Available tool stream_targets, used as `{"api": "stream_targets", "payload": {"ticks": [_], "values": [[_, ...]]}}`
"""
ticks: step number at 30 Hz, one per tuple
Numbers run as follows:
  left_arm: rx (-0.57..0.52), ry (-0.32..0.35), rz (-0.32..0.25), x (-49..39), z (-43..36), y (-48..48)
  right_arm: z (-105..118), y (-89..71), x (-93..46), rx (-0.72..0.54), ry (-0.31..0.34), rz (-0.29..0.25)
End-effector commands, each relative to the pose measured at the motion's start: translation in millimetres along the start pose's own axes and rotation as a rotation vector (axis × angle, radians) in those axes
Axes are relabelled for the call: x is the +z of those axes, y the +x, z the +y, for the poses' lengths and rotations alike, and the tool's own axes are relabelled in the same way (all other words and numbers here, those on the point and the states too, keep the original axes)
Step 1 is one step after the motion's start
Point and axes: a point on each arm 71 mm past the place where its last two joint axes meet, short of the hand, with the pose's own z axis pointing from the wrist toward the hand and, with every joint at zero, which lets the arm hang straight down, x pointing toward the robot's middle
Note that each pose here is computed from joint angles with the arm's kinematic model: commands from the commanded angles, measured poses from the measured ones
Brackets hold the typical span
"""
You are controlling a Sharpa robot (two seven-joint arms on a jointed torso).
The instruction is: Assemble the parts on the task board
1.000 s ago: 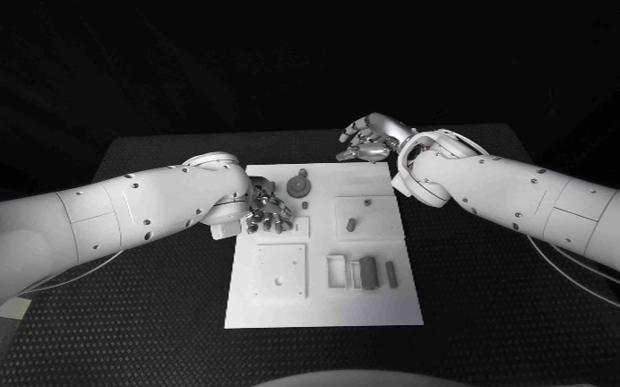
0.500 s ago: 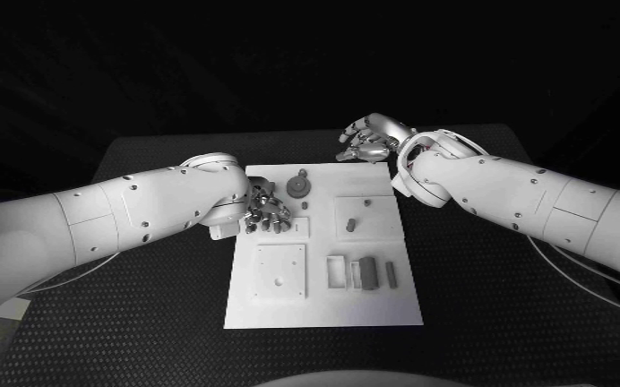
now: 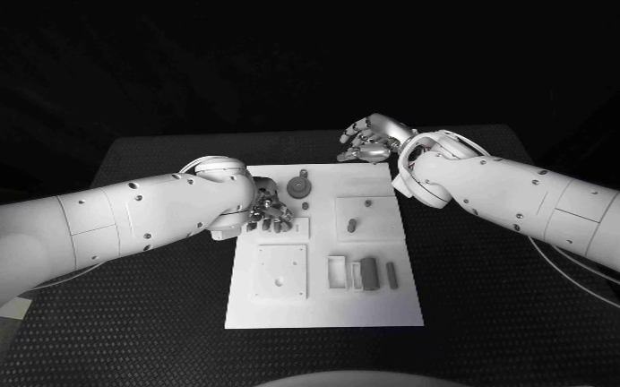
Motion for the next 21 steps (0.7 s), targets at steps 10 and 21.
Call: {"api": "stream_targets", "payload": {"ticks": [10,21], "values": [[0.05,-0.018,-0.039,-0.6,3.7,0.1,0.7,1.3,0.2,-0.003,-0.006,0.013],[0.035,-0.008,-0.04,-0.9,2.4,1.2,0.6,1.2,0.2,-0.003,-0.005,0.014]]}}
